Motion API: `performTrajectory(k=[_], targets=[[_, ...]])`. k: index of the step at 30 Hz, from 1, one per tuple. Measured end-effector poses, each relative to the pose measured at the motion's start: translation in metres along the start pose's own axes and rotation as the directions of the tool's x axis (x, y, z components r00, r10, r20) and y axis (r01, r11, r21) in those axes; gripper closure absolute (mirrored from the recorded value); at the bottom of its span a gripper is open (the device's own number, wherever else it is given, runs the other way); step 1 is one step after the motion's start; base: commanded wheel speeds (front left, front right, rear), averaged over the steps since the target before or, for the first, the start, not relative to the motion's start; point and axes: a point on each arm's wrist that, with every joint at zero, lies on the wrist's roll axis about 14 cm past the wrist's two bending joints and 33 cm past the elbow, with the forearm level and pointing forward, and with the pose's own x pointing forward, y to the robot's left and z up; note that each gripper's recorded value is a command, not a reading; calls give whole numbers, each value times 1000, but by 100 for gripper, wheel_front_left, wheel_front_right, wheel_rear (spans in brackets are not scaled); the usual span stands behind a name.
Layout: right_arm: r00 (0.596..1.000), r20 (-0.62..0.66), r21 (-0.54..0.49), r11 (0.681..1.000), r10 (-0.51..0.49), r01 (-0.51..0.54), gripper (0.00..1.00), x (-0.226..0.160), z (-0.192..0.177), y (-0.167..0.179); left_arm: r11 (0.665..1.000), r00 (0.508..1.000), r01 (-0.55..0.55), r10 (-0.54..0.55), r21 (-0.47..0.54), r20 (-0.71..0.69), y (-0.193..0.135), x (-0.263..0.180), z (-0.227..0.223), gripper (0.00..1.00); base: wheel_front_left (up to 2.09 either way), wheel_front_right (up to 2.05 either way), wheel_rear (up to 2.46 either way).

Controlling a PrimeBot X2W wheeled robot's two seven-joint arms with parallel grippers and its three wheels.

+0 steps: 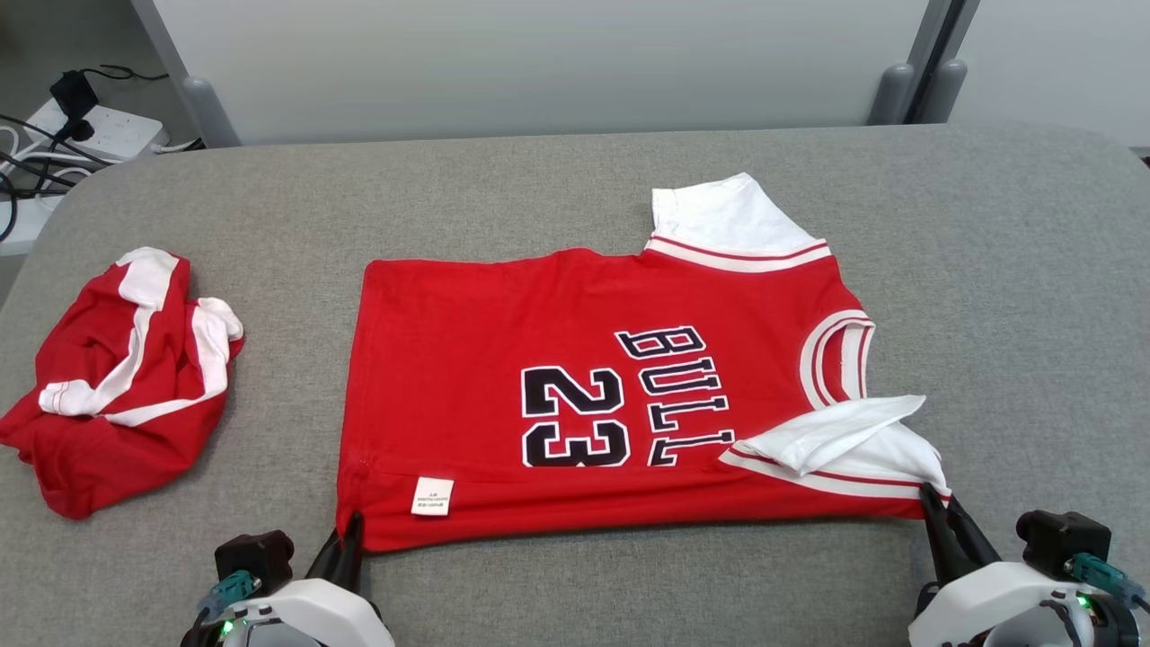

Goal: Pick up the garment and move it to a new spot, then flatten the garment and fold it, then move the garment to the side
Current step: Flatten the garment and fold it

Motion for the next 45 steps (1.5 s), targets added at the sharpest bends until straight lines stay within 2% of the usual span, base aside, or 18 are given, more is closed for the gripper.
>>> performTrajectory(k=[13,14,15,16,17,18,23,30,36,45], targets=[[1000,-26,1,1000,11,-11,100,17,-6,5,1000,999,-17,17,-10,-31,5,5,-10,100,0,0,0],[1000,-27,1,1000,12,-12,82,18,-6,5,1000,999,-18,18,-11,-32,5,6,-11,100,0,0,0],[1000,-27,2,1000,11,-11,43,19,-6,5,1000,999,-19,19,-12,-31,6,6,-11,93,0,0,0],[1000,-25,3,1000,10,-10,0,20,-5,5,1000,999,-19,19,-13,-30,6,6,-10,58,0,0,0],[1000,-22,5,1000,8,-8,0,21,-4,4,1000,999,-20,19,-13,-27,6,6,-10,12,0,0,0],[1000,-19,7,1000,4,-4,0,21,-3,3,1000,1000,-20,20,-13,-23,6,6,-8,0,0,0,0],[1000,14,4,1000,-20,20,0,21,7,-5,999,999,-40,41,-3,34,10,7,10,0,0,0,0],[988,145,-7,998,-57,59,0,19,50,-19,998,986,-46,37,48,163,9,8,50,0,0,0,0],[970,239,-43,998,-36,48,0,20,81,-12,993,966,-41,12,107,259,6,6,82,0,0,0,0],[963,269,-59,997,-29,47,0,23,89,-7,990,943,-40,-6,132,333,2,3,105,0,0,0,0]])
